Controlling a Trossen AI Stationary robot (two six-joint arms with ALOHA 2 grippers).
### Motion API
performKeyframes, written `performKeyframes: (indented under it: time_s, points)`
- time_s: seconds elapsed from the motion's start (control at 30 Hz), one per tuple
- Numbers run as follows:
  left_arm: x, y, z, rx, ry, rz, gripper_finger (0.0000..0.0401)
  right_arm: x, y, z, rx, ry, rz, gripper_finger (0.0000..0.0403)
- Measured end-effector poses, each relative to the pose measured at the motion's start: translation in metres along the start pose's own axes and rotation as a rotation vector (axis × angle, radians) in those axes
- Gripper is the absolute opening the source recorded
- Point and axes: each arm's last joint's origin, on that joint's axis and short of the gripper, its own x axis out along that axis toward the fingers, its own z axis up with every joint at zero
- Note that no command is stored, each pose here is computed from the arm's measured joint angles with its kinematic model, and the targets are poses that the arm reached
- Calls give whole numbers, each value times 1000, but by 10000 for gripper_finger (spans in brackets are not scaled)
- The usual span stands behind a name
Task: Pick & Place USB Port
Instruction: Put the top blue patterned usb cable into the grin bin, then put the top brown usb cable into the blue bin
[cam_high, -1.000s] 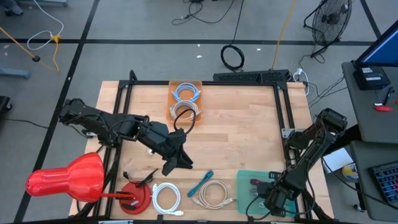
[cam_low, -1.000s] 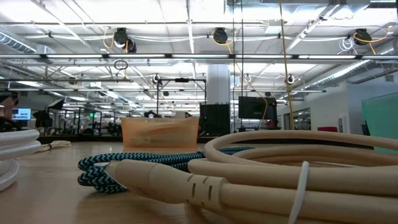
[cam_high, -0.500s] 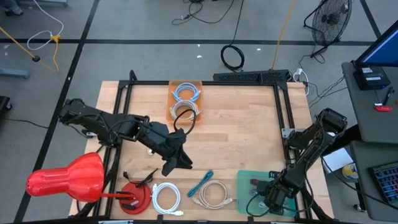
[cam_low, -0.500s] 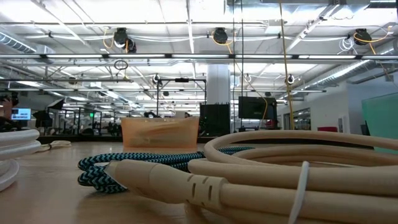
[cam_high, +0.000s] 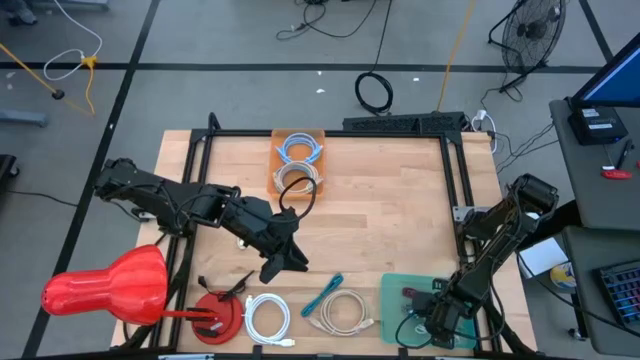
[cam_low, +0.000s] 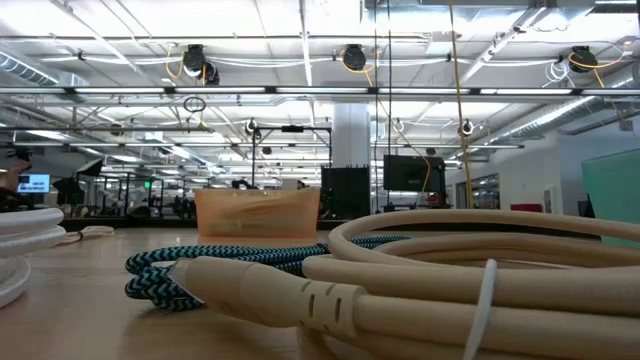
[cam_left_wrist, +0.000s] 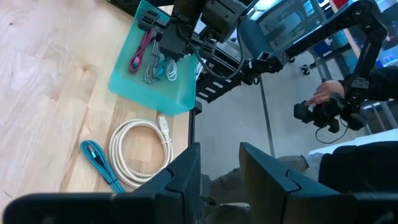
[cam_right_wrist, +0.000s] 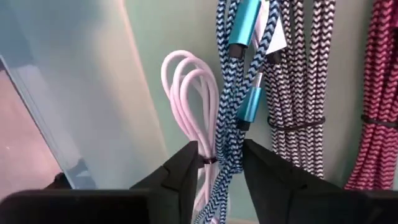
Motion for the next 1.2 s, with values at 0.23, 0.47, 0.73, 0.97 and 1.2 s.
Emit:
performKeyframes:
  time_s: [0.23, 0.47, 0.73, 0.97, 1.2]
  points:
    - [0, 0, 0, 20, -1, 1, 113, -14, 2, -1, 19, -4, 64, 124]
    - [0, 0, 0, 34, -2, 1, 113, -41, -5, 1, 68, -78, 92, 125]
    - [0, 2, 2, 35, -20, 26, 113, -84, -15, 21, 133, -407, 190, 125]
    - [-2, 11, 2, -3, -1, 82, 113, -133, -22, 51, 148, -851, 327, 125]
    - [-7, 31, -5, -131, 90, 264, 113, -172, -28, 79, 109, -1192, 413, 125]
